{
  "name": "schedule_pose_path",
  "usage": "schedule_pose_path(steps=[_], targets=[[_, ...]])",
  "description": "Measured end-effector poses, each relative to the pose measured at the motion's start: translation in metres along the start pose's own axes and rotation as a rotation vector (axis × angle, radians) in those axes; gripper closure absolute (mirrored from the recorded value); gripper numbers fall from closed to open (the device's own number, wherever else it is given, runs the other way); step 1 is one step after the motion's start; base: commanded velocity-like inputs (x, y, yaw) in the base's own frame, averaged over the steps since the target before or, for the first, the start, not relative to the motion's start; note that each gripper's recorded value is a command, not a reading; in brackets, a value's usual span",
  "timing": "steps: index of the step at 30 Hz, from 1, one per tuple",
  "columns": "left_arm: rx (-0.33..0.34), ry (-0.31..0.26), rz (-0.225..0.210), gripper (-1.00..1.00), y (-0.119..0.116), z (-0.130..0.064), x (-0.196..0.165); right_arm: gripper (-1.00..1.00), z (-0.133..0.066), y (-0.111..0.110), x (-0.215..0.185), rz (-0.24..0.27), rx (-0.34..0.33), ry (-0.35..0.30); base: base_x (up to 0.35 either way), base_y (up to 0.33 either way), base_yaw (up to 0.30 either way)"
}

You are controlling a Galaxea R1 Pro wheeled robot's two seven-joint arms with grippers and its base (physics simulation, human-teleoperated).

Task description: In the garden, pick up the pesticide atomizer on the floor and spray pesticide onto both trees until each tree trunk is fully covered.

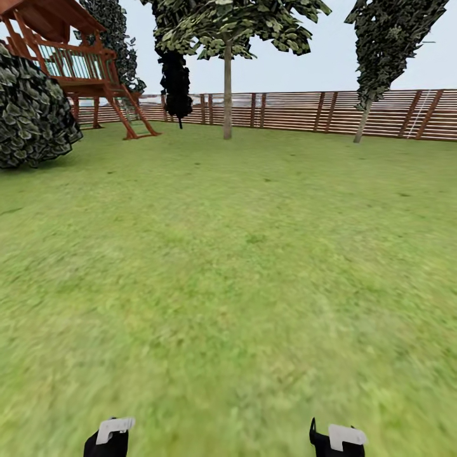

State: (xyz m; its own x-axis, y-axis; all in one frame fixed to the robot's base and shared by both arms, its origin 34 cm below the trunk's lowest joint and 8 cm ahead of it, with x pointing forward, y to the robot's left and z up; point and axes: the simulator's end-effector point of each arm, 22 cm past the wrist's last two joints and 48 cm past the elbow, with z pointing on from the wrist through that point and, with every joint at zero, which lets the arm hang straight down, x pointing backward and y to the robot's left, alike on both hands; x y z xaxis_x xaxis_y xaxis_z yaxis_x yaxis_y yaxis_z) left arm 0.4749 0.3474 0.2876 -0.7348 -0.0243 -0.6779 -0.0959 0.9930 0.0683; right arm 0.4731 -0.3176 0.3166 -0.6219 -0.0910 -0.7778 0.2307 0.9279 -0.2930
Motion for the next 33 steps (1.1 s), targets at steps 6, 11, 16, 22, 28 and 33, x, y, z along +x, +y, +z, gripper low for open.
schedule_pose_path(steps=[6, 11, 16, 22, 28, 33], targets=[[0.000, 0.001, 0.000, 1.00, 0.0001, -0.0003, 0.0008, -1.00, -0.0001, 0.0001, 0.0001, 0.000, 0.000, 0.000, 0.340, 0.000, 0.000], [0.000, 0.000, 0.000, 1.00, -0.0002, 0.0000, 0.0000, -1.00, 0.0000, 0.0002, -0.0001, 0.000, 0.000, 0.000, 0.340, 0.000, 0.000], [0.000, 0.001, 0.000, 1.00, -0.0001, -0.0002, 0.0006, -1.00, 0.0000, 0.0000, 0.0000, 0.000, 0.000, 0.000, 0.340, 0.000, 0.000], [0.001, 0.001, -0.001, 1.00, -0.0010, -0.0003, 0.0009, -1.00, 0.0000, 0.0000, 0.0000, 0.000, 0.000, 0.000, 0.340, 0.000, 0.000], [0.001, 0.002, -0.001, 1.00, -0.0011, -0.0004, 0.0012, -1.00, 0.0000, 0.0000, -0.0001, 0.000, 0.000, 0.000, 0.340, 0.000, 0.000], [0.001, 0.001, -0.001, 1.00, -0.0011, -0.0002, 0.0007, -1.00, -0.0001, 0.0001, 0.0001, 0.000, 0.000, 0.000, 0.340, 0.000, 0.000]])
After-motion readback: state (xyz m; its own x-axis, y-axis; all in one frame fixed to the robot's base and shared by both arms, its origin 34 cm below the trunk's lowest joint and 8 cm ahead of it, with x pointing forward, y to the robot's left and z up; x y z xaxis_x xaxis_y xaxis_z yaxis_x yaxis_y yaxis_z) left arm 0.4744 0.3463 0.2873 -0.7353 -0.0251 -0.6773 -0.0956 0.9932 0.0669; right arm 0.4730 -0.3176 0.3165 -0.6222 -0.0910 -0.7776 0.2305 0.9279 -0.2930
